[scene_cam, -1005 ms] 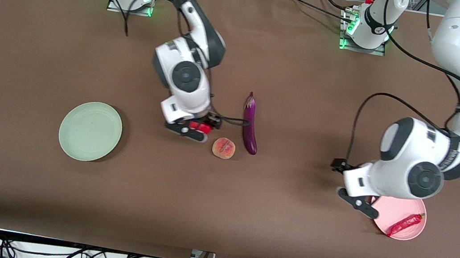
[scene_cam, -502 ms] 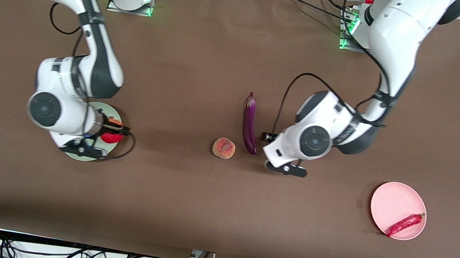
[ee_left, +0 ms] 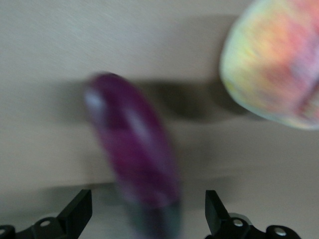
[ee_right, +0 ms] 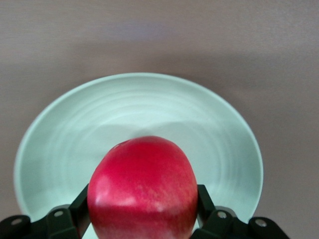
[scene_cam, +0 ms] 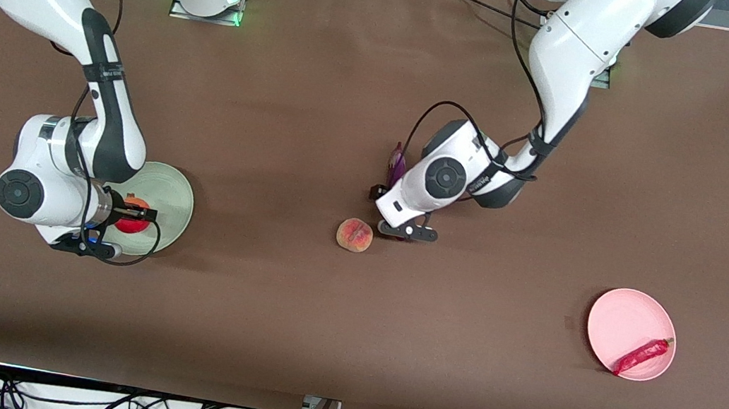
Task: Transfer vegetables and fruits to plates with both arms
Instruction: 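Set the apple on the green plate while the left gripper grasps the eggplant, then carry the eggplant to the pink plate while the right gripper grasps the peach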
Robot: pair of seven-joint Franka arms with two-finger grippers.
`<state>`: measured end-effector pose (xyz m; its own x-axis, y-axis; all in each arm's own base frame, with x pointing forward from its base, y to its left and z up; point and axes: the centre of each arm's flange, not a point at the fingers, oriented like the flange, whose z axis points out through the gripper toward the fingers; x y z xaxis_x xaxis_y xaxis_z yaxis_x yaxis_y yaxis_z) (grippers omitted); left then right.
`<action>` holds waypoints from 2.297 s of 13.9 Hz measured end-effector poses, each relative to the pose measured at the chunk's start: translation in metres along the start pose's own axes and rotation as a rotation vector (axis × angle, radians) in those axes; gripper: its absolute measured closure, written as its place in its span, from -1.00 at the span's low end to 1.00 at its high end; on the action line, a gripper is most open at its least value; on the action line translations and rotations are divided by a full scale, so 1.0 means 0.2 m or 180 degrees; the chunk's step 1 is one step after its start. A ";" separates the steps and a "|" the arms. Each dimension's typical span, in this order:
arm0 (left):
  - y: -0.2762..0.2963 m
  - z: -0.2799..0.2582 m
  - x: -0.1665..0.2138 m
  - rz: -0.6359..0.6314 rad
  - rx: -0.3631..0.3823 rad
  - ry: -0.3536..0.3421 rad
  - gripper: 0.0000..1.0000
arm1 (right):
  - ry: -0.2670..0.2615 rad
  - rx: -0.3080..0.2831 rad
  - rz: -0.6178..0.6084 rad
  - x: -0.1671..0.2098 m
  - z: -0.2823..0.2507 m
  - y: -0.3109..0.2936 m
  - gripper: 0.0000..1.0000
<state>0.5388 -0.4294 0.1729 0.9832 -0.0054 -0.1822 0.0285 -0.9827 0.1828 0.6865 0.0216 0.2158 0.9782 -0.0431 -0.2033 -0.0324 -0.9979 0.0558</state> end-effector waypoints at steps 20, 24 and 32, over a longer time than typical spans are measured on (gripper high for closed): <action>-0.96 -0.92 0.38 0.0794 0.2131 -0.0203 0.22 | 0.0645 0.0492 0.0022 -0.23 -0.47 -1.22 -1.00; -1.54 -1.03 0.58 0.1184 0.2106 -0.0318 0.22 | 0.1026 0.0874 0.0285 -0.47 -0.44 -1.83 -1.00; -2.11 -0.89 0.86 0.2454 0.2288 0.0161 0.22 | 0.1458 0.0941 0.0328 -0.61 0.00 -2.22 -1.00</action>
<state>0.7278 0.0165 0.2363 0.6967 -0.6837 -0.2171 -0.7045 -0.5951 -0.3867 0.5823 0.4690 0.2147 0.9540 -0.1818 0.2383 -0.1243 -0.9634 -0.2374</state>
